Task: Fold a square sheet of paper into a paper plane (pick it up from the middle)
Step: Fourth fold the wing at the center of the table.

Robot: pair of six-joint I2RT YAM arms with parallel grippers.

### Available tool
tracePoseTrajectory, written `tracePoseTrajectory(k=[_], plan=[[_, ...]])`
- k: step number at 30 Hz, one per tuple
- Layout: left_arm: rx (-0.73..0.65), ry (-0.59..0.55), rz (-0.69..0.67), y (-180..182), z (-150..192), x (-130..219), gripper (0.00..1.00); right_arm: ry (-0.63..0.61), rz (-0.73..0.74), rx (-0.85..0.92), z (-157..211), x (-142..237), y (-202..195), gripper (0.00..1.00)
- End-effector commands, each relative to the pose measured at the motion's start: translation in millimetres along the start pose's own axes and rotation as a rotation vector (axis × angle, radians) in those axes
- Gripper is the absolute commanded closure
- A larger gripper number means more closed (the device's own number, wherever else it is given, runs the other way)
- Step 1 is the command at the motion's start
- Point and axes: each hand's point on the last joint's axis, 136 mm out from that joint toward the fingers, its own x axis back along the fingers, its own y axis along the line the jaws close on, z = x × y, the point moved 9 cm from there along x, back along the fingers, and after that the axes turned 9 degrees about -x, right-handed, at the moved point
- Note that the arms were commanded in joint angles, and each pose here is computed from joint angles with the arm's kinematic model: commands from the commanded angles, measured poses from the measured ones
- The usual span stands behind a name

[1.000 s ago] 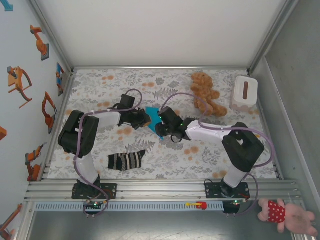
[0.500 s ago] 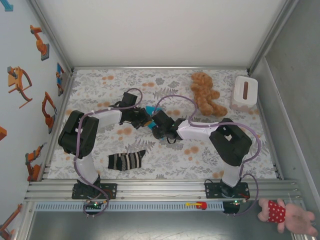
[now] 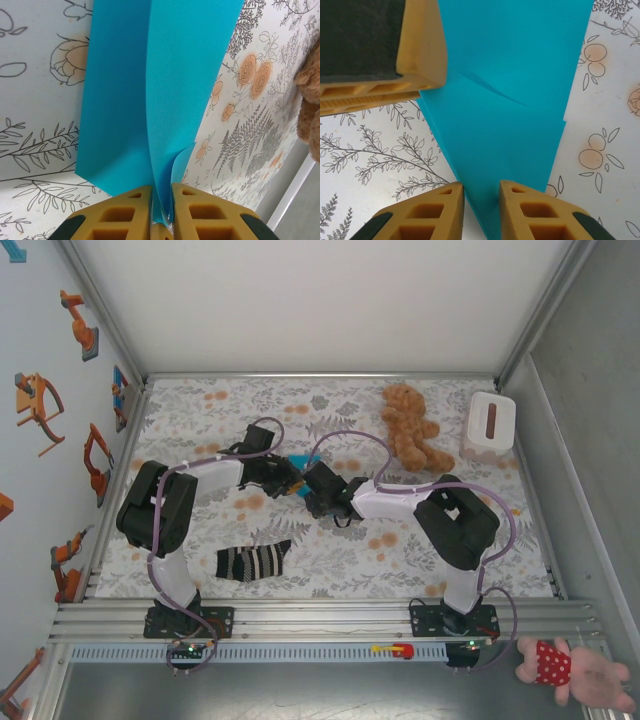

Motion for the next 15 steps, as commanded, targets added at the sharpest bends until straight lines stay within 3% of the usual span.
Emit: tracePoseTrajectory(k=[1,7,15], plan=[[-0.002,-0.006,0.017,-4.9,-9.5,7.0,0.82,-0.017,0.043,0.027,-3.2,-0.9,1.0,0.77],[0.007,0.011,0.028,-2.3,-13.6,1.6,0.95,-0.022,0.062,0.045,-5.2,-1.0,0.2,0.77],[0.015,0.005,0.037,-8.3,-15.0,9.4,0.96,-0.027,0.082,0.094,-7.4,-0.7,0.6,0.73]])
